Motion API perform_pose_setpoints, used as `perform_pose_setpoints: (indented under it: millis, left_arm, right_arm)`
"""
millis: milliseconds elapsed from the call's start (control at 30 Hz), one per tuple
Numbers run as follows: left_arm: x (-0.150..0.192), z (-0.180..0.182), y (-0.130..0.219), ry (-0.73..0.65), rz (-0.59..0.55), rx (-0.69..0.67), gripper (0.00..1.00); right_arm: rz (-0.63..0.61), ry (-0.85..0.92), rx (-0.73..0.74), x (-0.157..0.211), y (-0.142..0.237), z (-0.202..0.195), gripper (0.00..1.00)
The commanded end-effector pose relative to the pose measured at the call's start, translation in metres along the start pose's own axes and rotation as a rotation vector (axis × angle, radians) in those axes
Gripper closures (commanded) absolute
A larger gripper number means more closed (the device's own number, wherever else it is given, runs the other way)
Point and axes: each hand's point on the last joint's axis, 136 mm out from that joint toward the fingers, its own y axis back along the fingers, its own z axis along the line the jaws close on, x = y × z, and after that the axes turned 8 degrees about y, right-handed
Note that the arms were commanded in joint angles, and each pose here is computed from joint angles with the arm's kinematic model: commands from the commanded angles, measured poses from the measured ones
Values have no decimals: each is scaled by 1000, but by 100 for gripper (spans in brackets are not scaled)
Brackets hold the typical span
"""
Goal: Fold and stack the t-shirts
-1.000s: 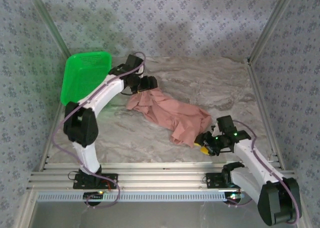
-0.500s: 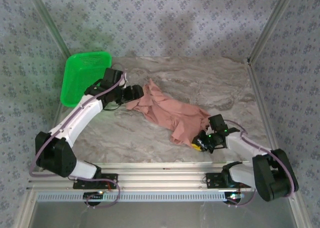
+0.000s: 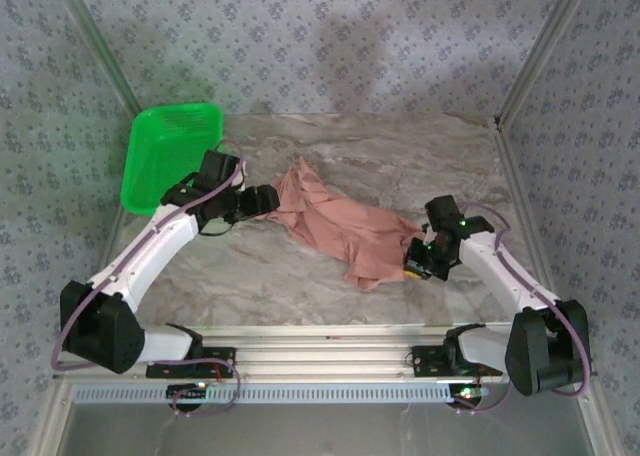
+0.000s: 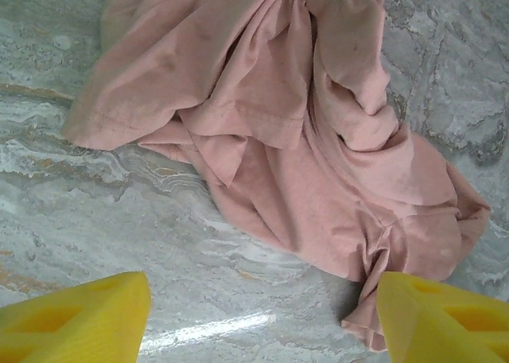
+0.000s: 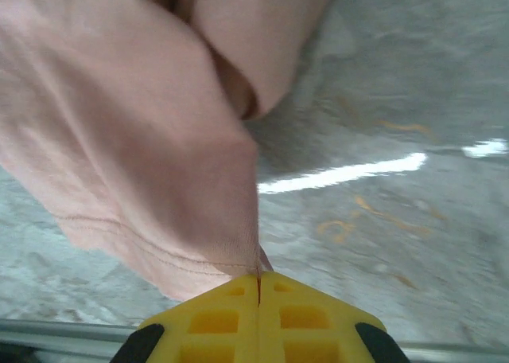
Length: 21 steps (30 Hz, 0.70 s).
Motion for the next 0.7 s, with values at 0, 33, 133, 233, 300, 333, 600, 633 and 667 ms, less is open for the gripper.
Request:
perform_pose_setpoints:
  millis: [0,33,133,233,300,333,600,633,667]
  left_arm:
    - [-1,2,2,-15,-7,-7,26]
    - [-1,2,1,-14,-3,-5,25]
    - [2,3,-1,-8,7,-4,25]
    - [4,6,-4,-6,18,-9,26]
    - [5,7,-5,-5,21,-11,26]
    - [6,7,-5,-6,23,-11,26]
    - [13,13,-2,-6,36,-23,26]
    - [14,14,-1,-5,34,-23,26]
    - [15,15,0,-3,34,-24,26]
  right_arm:
    - [40,40,142,9,16,-26,100]
    - [39,35,158,7,16,-29,100]
    - [28,39,228,-2,10,-39,98]
    - [24,41,260,-7,1,-44,97]
    - [17,16,249,-11,-5,-43,97]
    - [12,5,252,-14,-8,-45,97]
    - [-19,-72,159,-17,-14,-39,51]
    - [-46,-107,115,-16,-10,-37,48]
    - [-68,-135,75,-16,-7,-35,46]
